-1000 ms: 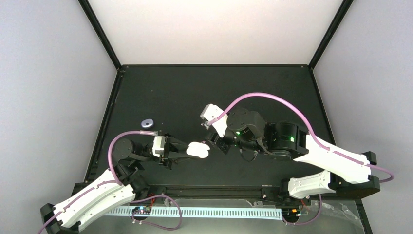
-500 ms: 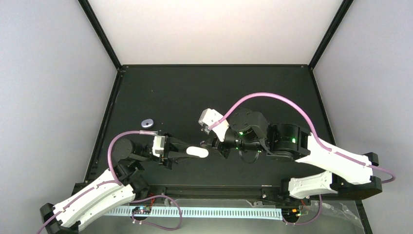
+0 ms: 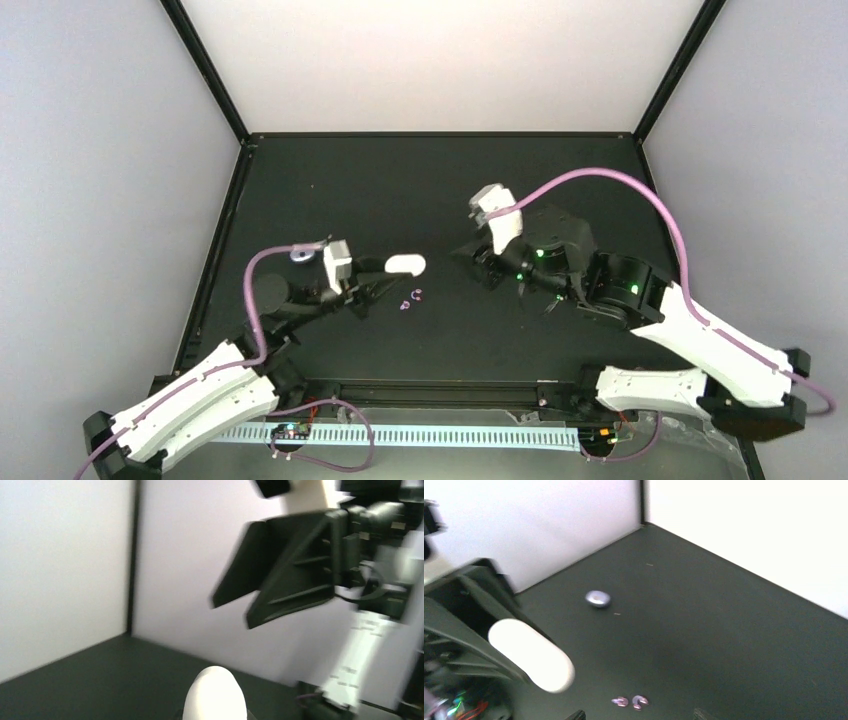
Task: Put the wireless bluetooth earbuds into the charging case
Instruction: Close the charging case, then place the charging case at the center of the board.
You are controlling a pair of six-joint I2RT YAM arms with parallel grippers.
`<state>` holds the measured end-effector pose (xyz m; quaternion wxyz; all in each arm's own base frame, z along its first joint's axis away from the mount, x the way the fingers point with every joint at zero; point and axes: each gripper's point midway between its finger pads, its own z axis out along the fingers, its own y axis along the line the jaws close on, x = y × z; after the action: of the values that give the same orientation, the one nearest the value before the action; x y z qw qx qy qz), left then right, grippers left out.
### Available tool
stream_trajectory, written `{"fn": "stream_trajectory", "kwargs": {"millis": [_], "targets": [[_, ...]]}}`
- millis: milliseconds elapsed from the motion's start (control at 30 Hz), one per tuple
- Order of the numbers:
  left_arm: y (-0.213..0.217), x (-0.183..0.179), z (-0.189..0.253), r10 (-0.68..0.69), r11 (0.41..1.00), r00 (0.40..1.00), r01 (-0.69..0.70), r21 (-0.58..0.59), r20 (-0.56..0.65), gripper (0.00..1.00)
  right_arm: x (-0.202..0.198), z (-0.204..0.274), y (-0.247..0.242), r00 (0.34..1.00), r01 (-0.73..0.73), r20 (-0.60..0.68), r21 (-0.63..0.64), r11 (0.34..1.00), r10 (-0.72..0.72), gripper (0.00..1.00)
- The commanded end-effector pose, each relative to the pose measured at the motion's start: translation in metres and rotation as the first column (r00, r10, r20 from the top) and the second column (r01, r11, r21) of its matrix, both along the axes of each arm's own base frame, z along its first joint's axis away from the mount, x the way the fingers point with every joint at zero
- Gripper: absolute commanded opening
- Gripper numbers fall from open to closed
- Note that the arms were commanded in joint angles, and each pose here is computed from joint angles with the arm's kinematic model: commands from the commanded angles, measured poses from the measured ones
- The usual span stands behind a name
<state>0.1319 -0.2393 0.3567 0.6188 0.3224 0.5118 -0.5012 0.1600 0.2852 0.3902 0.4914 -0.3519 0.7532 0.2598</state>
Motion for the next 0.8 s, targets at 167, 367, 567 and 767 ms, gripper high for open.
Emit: {"fn": "stream_trajectory", "kwargs": {"millis": [167,367,567,767], "targets": [[0.006,0.165,-0.092,0.438,0.897,0.699,-0.301,0.323,-0.566,0.02,0.048,-0.11,-0.047,0.932,0.297,-0.228,0.034,0.954,-0.282,0.57],[0.028,0.249,-0.186,0.548,0.836,0.401,-0.264,0.48,-0.734,0.01,0.043,-0.17,-0.058,0.896,0.342,-0.302,0.001,0.94,-0.326,0.57],[0.033,0.297,-0.252,0.623,0.782,0.261,-0.19,0.593,-0.738,0.02,0.038,-0.178,-0.071,0.887,0.364,-0.301,-0.011,0.931,-0.35,0.57],[0.028,0.321,-0.28,0.654,0.754,0.228,-0.12,0.645,-0.722,0.01,0.034,-0.18,-0.082,0.888,0.372,-0.285,-0.016,0.928,-0.361,0.57]]}}
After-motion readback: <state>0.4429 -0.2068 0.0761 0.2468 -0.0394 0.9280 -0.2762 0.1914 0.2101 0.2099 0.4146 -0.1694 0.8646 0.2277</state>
